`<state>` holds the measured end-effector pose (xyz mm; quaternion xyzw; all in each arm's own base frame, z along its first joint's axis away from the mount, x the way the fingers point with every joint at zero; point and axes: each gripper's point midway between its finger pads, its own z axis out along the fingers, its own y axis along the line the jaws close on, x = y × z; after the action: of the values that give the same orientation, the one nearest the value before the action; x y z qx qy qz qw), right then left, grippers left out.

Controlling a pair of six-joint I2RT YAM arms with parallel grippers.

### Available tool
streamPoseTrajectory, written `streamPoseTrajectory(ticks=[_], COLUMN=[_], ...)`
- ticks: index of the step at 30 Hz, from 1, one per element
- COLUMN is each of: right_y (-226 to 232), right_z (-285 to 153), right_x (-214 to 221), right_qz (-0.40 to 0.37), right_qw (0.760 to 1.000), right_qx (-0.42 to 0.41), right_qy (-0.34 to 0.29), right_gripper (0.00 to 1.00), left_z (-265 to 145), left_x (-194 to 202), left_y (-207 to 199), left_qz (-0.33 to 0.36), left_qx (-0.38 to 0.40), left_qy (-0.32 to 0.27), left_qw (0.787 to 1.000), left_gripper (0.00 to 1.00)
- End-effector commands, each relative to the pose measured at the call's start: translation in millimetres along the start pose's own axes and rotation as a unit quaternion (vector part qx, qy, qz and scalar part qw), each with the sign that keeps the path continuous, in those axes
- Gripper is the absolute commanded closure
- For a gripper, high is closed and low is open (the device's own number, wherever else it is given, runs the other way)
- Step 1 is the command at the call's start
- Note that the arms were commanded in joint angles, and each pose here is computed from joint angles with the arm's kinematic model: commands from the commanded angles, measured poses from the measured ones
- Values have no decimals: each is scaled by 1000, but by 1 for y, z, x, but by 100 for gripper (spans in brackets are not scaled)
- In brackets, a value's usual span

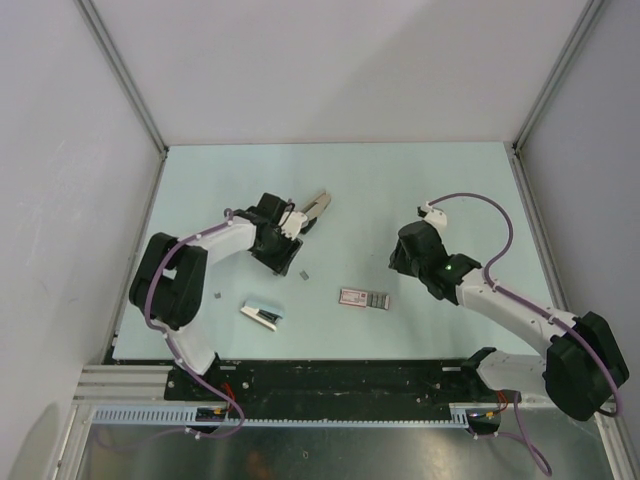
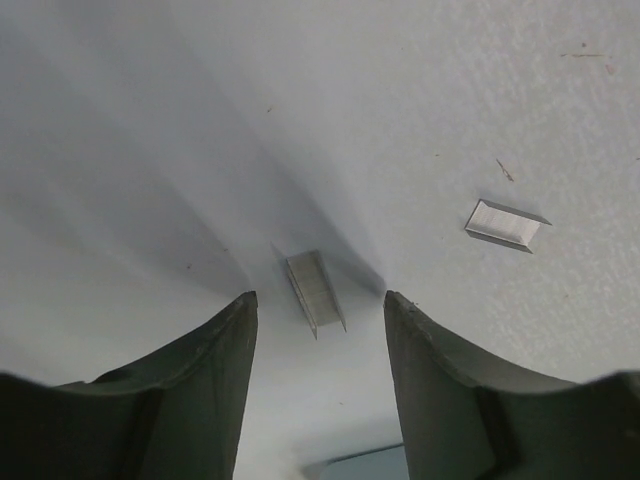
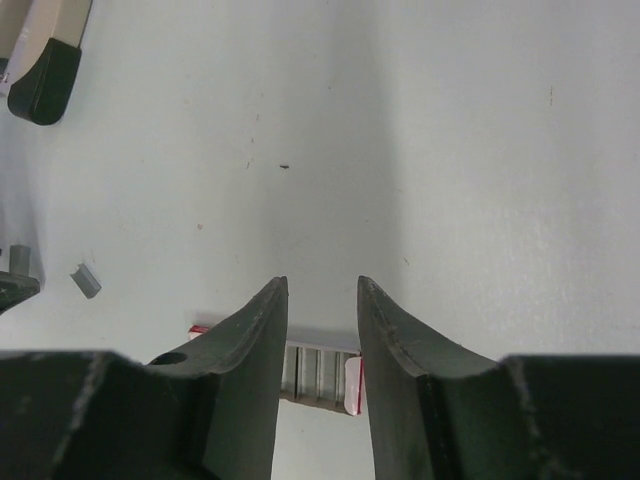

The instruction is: Unload the staples from the stapler

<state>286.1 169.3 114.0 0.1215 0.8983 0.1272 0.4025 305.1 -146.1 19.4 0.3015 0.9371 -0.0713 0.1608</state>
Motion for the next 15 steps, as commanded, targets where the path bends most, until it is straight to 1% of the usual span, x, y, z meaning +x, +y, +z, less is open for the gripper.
streamPoseTrajectory(ticks=[1,7,11,15], right_y=[15,17,19,22], right_z=[-4,-3,-3,-4], right_x=[-22,-21,-21,-20], right_qz=[10,10,8,8], right_qw=[999,999,999,999], right_qx=[-28,-32,-37,-43], right_qy=[-28,-25,-23,-22], right_gripper=[63,70,74,78], left_z=[2,7,9,11], left_x=[-13,-11,-8,-8], left_y=[-1,-2,-3,-3], left_qz=[-17,-18,-18,-18], left_qx=[4,8,10,12], left_qy=[-10,-3,1,3], left_qw=[1000,1000,1000,1000], left_gripper=[44,57,63,65])
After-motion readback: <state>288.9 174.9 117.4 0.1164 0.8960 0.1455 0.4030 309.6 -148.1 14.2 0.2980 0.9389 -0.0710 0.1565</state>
